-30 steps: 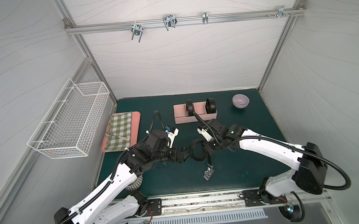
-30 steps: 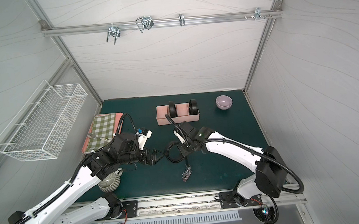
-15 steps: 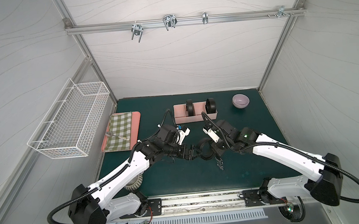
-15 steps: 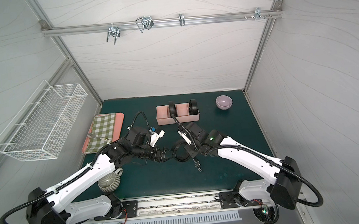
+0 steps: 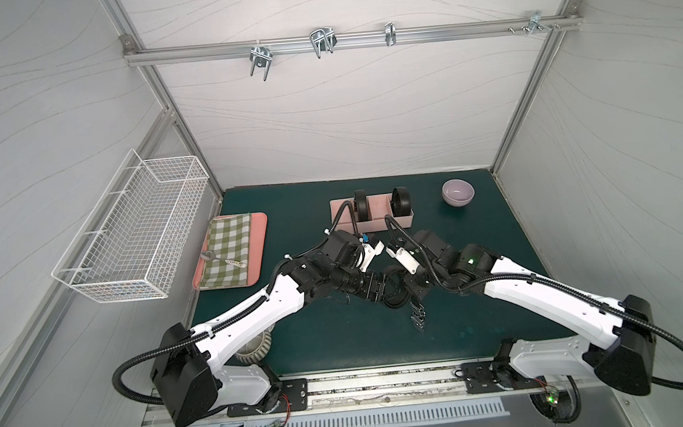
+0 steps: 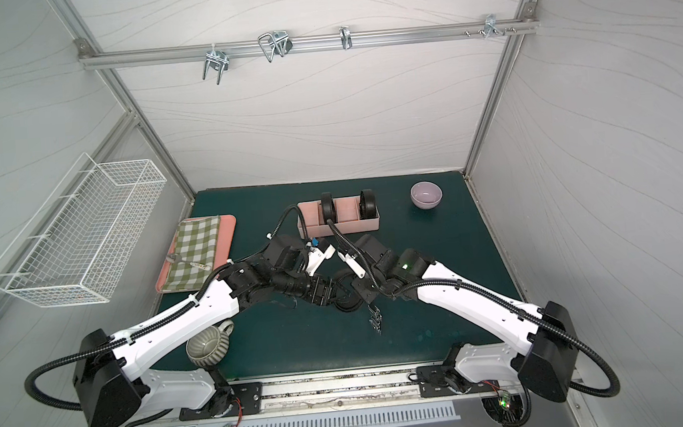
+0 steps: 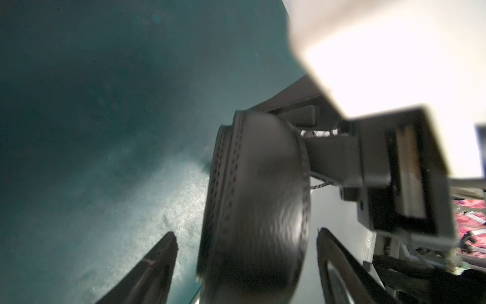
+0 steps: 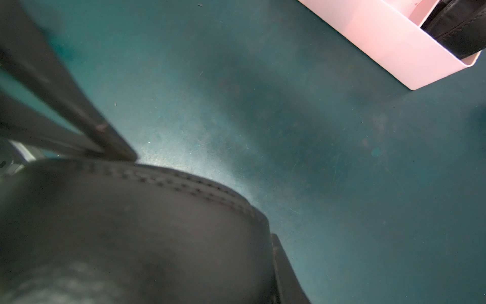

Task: Place the belts into the storage roll
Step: Roll the belt.

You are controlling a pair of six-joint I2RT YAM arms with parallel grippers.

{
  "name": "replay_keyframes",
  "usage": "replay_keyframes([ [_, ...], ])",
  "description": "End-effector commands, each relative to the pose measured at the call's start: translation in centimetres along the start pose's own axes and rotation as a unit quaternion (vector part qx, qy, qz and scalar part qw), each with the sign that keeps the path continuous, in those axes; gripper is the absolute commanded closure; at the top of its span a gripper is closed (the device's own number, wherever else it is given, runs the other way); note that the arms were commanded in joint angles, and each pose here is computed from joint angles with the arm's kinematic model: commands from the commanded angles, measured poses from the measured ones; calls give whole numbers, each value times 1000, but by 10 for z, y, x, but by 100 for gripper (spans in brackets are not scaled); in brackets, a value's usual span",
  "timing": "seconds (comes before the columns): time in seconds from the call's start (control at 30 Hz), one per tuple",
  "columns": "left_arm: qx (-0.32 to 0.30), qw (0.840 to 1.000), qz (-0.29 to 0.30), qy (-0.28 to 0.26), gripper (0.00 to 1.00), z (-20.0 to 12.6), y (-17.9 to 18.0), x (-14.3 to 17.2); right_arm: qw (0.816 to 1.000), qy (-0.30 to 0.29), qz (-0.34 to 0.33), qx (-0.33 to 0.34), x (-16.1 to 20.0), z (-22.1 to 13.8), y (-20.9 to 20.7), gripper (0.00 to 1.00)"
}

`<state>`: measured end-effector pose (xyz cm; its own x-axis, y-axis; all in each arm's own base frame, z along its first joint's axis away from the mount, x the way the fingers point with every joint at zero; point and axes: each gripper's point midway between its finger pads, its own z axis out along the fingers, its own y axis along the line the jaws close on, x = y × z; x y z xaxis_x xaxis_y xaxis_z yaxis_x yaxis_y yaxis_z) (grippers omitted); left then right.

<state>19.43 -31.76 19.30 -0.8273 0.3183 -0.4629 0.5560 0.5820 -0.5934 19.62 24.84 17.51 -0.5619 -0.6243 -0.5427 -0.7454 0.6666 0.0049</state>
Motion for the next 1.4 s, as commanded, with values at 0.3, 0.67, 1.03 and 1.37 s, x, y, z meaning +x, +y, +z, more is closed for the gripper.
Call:
replay_keyframes([
  [0.3, -11, 998, 58, 12, 67, -2, -14, -15, 999, -8, -22, -32, 2, -10, 13, 100],
  [0.67, -30, 997, 69, -1, 86, -14, -20, -18, 998, -37, 37, -37, -10, -9, 13, 91],
  [1.03, -43, 995, 87, -38, 91, -35, -41, -33, 976, -100, 161, -108, -22, -7, 12, 47],
  [1.37, -39, 993, 90, -65, 92, -41, -51, -46, 956, -166, 201, -136, -28, -13, 5, 29],
])
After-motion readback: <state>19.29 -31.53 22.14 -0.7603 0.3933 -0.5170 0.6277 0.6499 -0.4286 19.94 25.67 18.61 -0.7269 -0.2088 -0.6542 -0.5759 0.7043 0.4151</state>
